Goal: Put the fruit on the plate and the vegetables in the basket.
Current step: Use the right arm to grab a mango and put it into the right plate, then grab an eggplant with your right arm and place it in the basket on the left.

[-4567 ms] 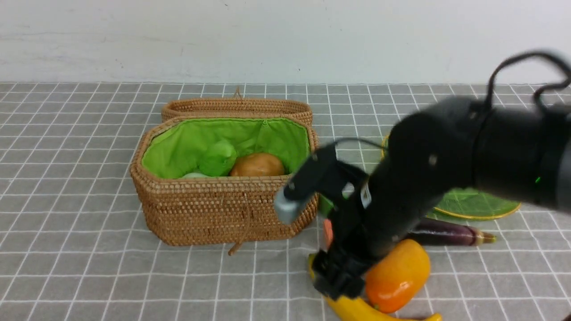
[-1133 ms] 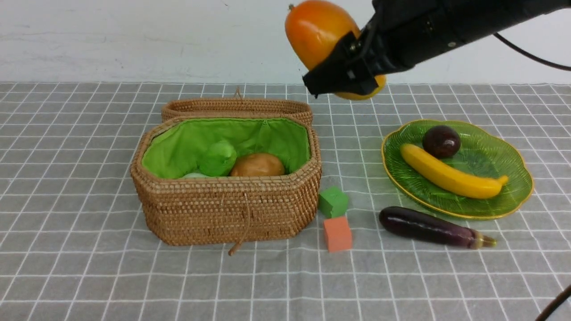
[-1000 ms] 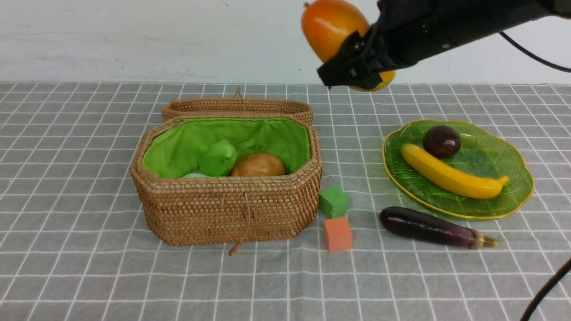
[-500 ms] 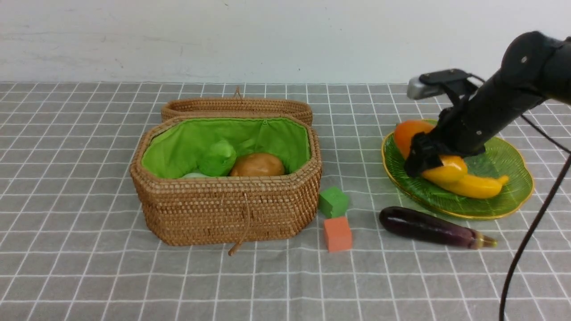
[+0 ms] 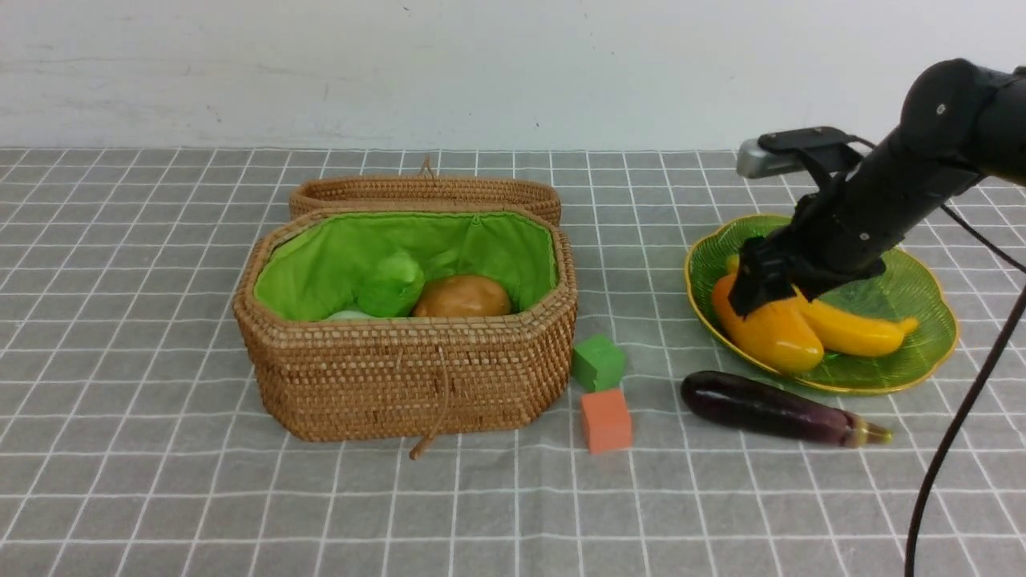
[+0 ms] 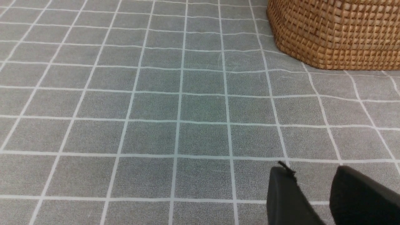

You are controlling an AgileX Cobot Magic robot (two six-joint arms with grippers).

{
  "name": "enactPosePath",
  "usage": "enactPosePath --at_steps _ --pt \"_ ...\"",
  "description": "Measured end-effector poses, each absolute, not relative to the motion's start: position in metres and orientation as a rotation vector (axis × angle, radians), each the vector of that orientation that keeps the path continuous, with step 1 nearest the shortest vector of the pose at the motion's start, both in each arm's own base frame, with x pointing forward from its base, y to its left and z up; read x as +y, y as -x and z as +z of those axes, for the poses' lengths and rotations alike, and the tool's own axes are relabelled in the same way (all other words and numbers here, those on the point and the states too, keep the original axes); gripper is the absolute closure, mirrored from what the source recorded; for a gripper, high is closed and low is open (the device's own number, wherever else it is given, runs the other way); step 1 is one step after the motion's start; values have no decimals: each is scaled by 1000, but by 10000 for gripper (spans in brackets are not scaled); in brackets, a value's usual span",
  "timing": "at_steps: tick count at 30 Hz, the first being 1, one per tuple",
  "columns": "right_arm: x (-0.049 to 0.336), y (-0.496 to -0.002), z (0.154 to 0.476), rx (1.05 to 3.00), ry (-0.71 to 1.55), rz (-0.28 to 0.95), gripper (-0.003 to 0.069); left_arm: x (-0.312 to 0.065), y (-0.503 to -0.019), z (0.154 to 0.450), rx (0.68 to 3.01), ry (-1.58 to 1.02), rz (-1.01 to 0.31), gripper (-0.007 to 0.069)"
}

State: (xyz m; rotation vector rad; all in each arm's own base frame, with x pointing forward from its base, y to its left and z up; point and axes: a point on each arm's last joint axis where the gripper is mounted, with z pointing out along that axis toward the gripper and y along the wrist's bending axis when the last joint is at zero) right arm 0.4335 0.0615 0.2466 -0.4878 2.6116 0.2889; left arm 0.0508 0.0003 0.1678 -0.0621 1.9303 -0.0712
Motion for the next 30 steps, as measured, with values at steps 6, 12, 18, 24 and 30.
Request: enactPosePath --at_steps 6,12,18,24,30 --pt "81 -411 275 2525 727 276 37 0 -51 168 1930 62 -71 407" --pt "117 -379 233 2452 1279 252 65 0 -51 168 1930 62 -71 404" --pt "122 -368 208 2395 1434 196 71 0 -51 168 1930 62 -71 396" --pt "122 -374 203 2349 1414 141 71 0 -51 168 1930 62 -71 389" --pt "122 -380 182 2380 1435 135 73 0 -51 168 1930 62 -71 388"
